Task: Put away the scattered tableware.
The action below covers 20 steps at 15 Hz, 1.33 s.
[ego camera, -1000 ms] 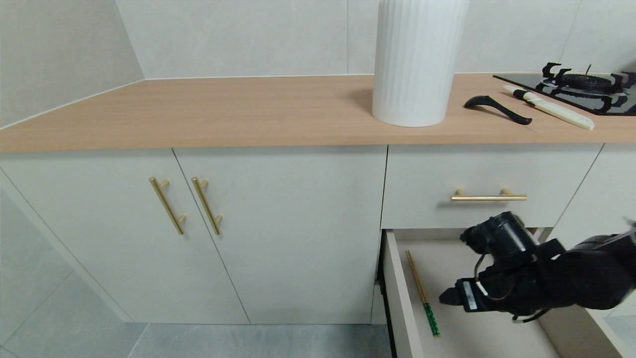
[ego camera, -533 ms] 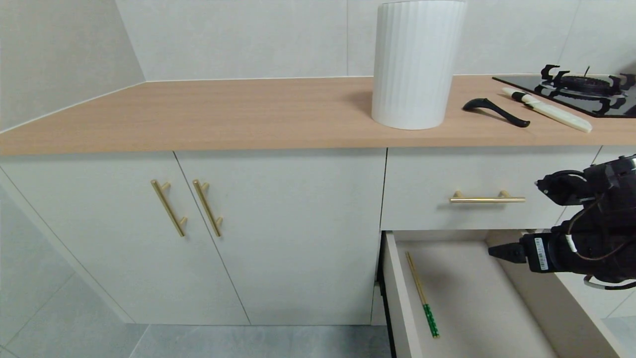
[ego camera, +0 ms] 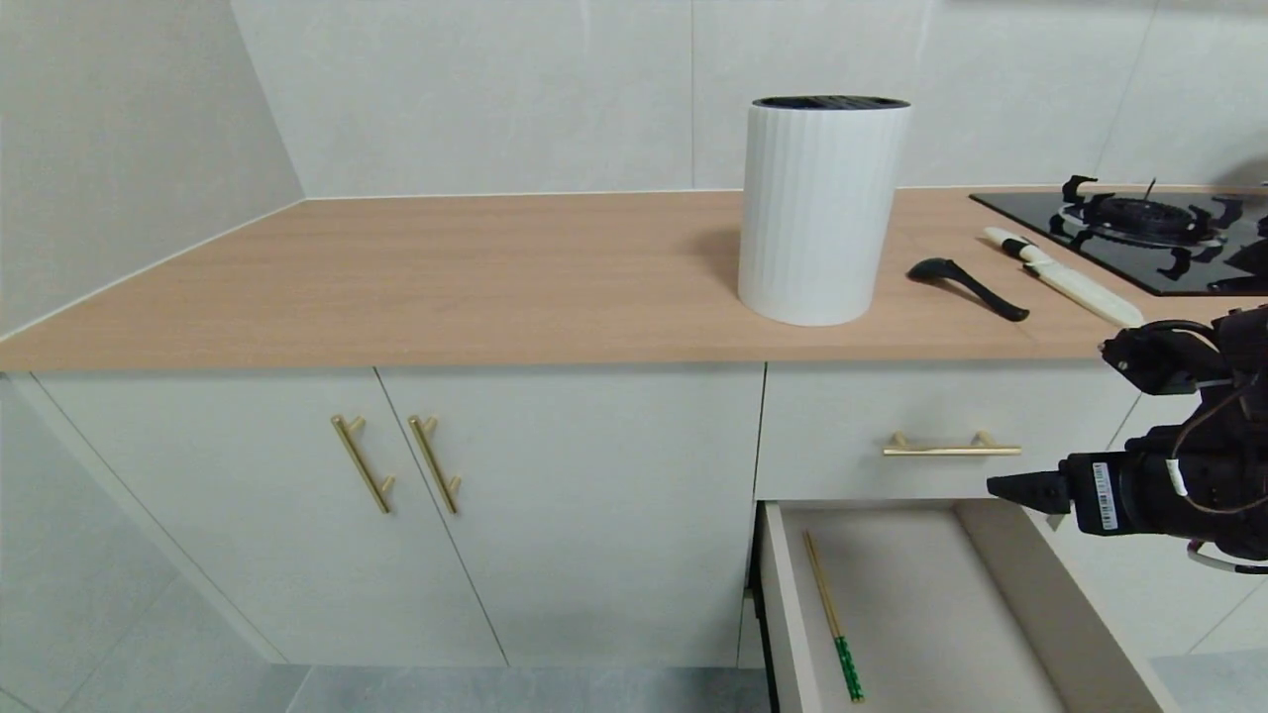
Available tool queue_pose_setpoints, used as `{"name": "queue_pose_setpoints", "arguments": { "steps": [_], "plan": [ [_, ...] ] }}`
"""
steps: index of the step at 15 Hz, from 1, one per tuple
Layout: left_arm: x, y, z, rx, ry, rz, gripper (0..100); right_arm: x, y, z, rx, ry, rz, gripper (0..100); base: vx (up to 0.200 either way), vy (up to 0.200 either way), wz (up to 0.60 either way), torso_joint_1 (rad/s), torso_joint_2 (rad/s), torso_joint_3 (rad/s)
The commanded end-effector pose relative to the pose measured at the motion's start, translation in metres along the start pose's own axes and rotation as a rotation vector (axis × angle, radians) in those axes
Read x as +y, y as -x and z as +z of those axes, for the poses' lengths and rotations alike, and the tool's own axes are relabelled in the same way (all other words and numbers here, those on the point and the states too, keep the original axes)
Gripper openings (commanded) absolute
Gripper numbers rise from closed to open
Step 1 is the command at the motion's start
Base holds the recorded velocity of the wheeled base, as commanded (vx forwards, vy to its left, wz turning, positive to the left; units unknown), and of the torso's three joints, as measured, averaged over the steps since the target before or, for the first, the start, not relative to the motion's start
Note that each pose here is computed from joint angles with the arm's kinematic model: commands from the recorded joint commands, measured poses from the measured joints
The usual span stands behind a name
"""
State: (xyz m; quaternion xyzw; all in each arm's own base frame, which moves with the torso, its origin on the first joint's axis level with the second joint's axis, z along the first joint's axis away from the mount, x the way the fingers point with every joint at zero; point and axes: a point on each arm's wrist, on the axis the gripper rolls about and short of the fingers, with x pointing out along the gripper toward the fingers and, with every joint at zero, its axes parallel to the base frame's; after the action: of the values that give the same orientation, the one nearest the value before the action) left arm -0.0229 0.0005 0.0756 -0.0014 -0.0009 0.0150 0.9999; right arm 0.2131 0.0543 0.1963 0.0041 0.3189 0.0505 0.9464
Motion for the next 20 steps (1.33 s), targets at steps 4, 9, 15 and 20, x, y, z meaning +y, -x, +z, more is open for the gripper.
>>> {"name": "queue_pose_setpoints", "arguments": {
  "steps": [4, 9, 15, 20],
  "plan": [
    [0.000, 0.000, 0.000, 0.002, 0.000, 0.001, 100, 0.000, 0.000, 0.000, 0.001, 0.001, 0.000, 100, 0.000, 0.000, 0.00, 0.170, -0.46, -0.298],
    [0.000, 0.000, 0.000, 0.000, 0.000, 0.001, 100, 0.000, -0.002, -0.002, 0.009, 0.012, 0.001, 100, 0.000, 0.000, 0.00, 0.199, -0.48, -0.292],
    [0.000, 0.000, 0.000, 0.002, 0.000, 0.001, 100, 0.000, -0.003, -0.004, 0.015, 0.024, 0.000, 100, 0.000, 0.000, 0.00, 0.186, -0.44, -0.252],
    [0.000, 0.000, 0.000, 0.002, 0.000, 0.001, 100, -0.005, -0.018, 0.009, 0.009, 0.023, -0.017, 100, 0.000, 0.000, 0.00, 0.022, -0.04, -0.021]
  ]
}}
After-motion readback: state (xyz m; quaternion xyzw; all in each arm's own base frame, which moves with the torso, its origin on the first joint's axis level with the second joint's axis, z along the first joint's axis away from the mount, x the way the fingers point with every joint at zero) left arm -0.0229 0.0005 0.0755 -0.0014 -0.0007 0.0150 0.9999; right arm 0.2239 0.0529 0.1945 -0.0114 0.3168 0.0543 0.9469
